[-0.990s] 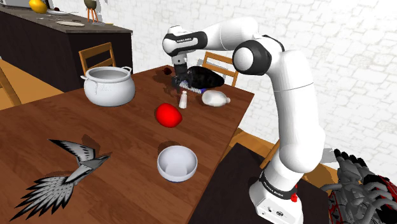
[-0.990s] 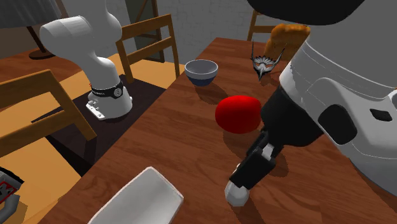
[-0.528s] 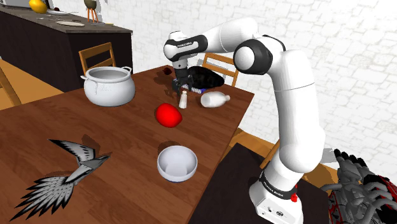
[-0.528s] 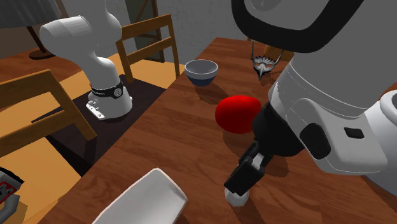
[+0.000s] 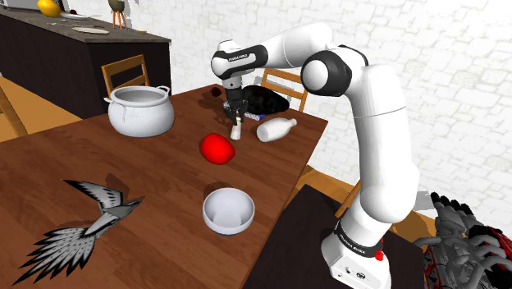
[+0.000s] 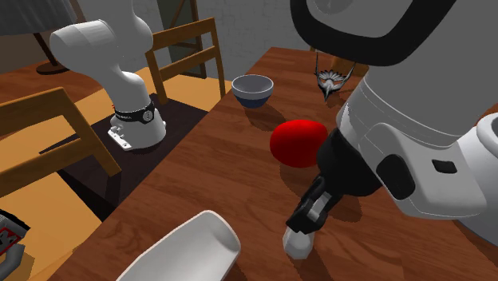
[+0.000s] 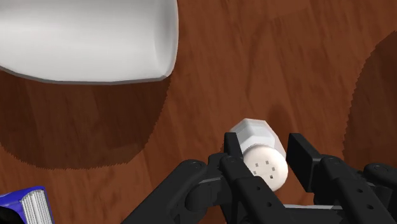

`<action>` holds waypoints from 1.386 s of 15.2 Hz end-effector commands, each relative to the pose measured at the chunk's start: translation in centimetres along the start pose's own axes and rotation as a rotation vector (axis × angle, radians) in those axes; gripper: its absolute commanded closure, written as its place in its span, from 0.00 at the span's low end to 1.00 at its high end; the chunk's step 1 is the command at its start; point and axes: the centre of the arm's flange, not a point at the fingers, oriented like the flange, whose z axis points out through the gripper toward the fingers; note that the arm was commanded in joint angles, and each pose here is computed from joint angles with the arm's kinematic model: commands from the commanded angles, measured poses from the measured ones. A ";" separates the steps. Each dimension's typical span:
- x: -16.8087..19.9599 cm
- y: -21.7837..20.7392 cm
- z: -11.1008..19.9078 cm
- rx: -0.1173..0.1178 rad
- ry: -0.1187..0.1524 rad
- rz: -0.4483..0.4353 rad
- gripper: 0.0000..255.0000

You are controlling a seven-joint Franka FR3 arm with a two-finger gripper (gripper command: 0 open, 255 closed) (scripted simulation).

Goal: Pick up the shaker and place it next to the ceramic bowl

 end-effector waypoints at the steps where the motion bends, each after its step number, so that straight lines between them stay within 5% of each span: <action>1: 0.0 0.0 0.1 0.000 -0.001 0.000 1.00; 7: 0.0 0.0 0.1 0.000 -0.001 0.000 1.00; 21: -1.9 0.9 -7.0 0.000 -0.001 0.000 1.00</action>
